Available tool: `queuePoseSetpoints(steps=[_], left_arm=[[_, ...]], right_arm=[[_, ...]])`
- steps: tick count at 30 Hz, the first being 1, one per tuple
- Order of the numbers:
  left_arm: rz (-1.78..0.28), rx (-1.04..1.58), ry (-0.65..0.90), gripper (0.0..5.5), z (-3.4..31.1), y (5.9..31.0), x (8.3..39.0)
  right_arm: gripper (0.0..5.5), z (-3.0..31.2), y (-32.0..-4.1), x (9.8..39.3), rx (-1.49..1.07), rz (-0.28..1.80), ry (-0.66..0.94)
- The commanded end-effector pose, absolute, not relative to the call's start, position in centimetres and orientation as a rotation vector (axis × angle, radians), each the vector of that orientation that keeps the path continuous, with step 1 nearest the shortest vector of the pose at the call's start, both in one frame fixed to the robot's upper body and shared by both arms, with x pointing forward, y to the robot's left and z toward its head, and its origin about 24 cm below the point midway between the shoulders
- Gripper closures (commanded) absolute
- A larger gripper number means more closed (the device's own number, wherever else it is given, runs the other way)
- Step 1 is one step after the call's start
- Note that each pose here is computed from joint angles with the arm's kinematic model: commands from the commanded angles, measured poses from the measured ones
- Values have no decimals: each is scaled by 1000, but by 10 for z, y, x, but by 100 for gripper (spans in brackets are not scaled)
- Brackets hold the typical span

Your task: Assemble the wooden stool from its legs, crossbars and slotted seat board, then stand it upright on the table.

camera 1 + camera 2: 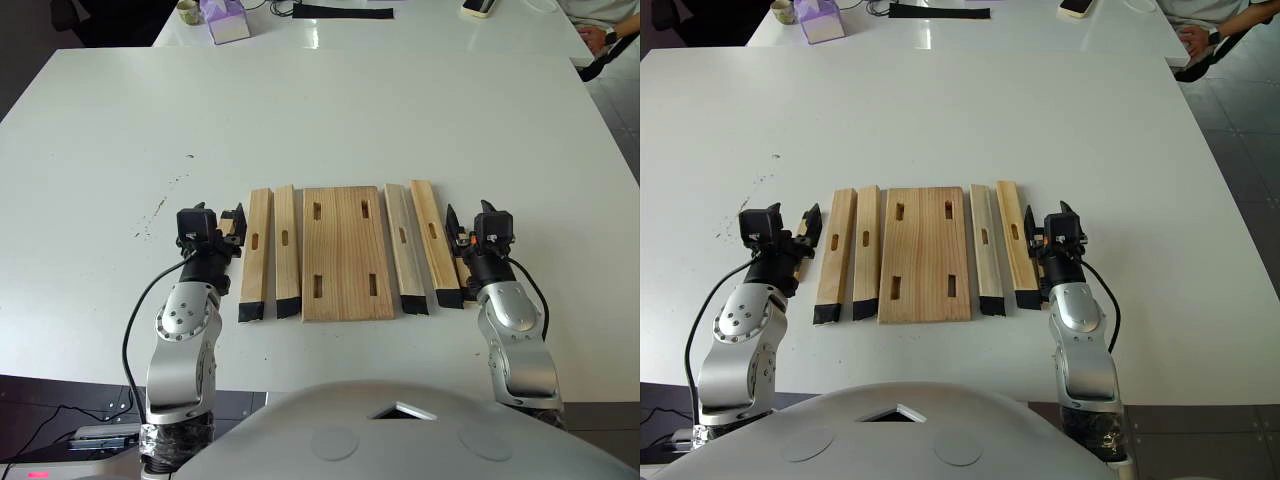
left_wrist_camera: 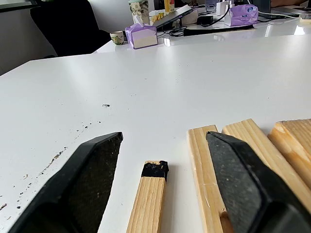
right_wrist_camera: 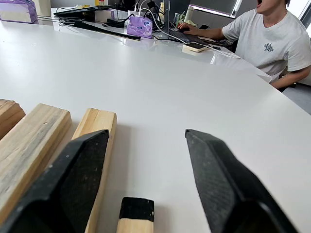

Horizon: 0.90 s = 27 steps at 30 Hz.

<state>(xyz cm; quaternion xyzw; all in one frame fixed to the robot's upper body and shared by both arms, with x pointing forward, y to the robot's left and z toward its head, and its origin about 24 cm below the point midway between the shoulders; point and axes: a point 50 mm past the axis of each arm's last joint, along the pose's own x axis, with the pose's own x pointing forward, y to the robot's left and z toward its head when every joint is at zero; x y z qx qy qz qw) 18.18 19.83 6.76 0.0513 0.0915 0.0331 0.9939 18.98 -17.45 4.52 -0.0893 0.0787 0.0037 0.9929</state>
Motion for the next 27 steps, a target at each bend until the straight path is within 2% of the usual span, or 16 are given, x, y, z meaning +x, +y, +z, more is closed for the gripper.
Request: queuePoseSetpoints(steps=[1, 27], left_arm=[[78, 118, 192, 229, 66, 201, 184], [88, 206, 173, 229, 68, 204, 188]], right_arm=[[260, 47, -179, 194, -185, -8, 155], [260, 46, -177, 194, -256, -5, 136]])
